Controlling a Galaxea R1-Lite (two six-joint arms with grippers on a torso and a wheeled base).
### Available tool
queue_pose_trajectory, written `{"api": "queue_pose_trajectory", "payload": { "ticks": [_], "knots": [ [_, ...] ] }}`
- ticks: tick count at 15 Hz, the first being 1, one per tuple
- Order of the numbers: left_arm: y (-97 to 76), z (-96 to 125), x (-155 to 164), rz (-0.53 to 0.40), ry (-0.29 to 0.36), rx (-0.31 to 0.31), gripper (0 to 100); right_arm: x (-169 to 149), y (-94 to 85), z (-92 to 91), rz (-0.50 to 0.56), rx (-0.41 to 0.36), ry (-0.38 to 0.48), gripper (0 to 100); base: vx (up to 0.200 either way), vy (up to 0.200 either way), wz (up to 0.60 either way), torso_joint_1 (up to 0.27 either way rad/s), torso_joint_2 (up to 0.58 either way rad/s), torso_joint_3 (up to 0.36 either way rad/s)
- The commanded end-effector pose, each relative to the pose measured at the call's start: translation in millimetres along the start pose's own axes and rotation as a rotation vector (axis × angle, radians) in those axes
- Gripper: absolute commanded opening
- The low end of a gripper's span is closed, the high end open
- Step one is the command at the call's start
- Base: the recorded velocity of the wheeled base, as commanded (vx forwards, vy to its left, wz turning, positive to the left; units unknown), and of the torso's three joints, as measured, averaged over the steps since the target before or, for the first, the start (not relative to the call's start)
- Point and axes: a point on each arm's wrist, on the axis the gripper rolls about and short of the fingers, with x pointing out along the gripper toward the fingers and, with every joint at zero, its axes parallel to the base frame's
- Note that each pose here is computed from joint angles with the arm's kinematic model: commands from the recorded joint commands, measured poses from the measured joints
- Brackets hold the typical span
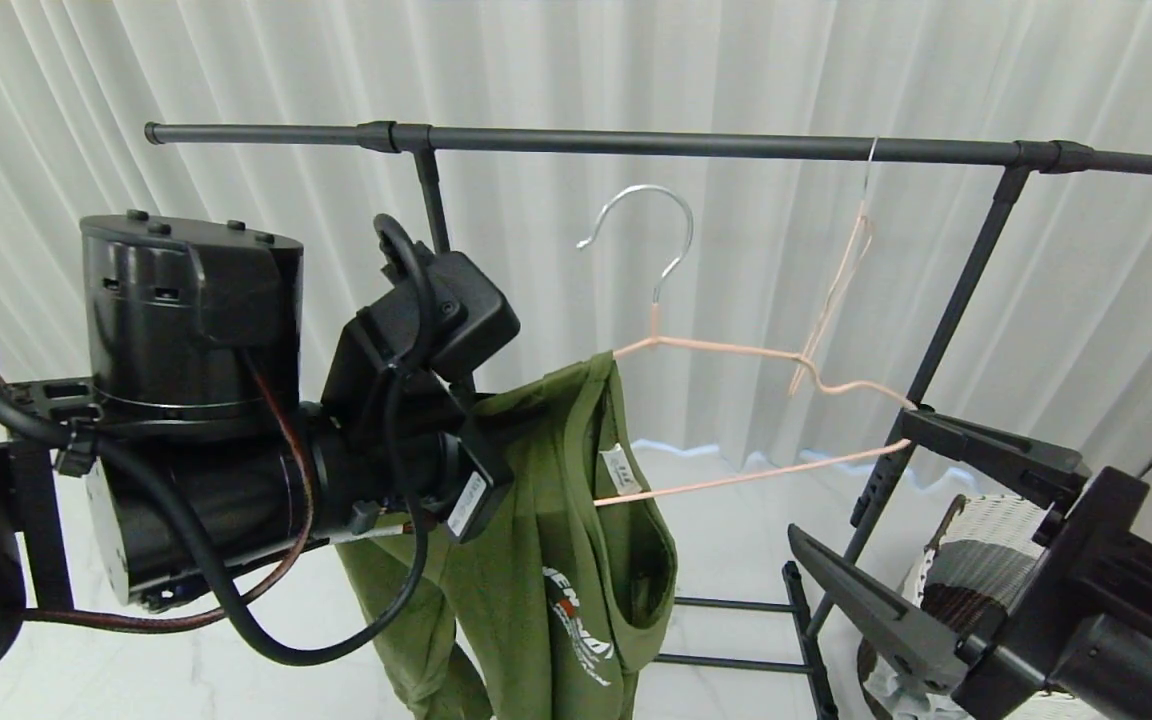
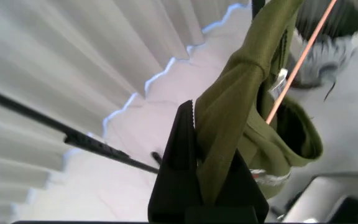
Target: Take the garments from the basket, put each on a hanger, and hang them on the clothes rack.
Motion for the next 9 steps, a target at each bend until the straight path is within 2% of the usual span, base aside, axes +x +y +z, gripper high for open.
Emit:
{"api": "queue_pose_trajectory", "payload": {
  "ticks": [1, 4, 5, 7, 8, 9],
  "knots": [
    [-0.3, 8, -1, 0.033, -0.014, -0.051, 0, 3, 5.2, -4.1, 0.018, 0.026, 0.020, 100, 0.000, 0.000, 0.00, 0.000, 0.00, 0.000],
    [1.7, 16, -5, 0.056, -0.041, -0.113, 0, 14, 13.8, -14.7, 0.035, 0.094, 0.074, 100, 0.000, 0.000, 0.00, 0.000, 0.00, 0.000],
    [1.1, 19, -7, 0.053, -0.055, -0.114, 0, 20, 18.4, -18.6, 0.042, 0.135, 0.095, 100, 0.000, 0.000, 0.00, 0.000, 0.00, 0.000],
    [-1.9, 26, -12, 0.041, -0.086, -0.108, 0, 40, 29.1, -17.0, 0.041, 0.288, 0.106, 100, 0.000, 0.000, 0.00, 0.000, 0.00, 0.000],
    [-2.7, 27, -13, 0.038, -0.090, -0.107, 0, 44, 30.9, -19.7, 0.039, 0.305, 0.117, 100, 0.000, 0.000, 0.00, 0.000, 0.00, 0.000],
    [-6.0, 30, -16, 0.026, -0.105, -0.103, 0, 53, 35.5, -32.4, 0.027, 0.339, 0.167, 100, 0.000, 0.000, 0.00, 0.000, 0.00, 0.000]
  ]
}}
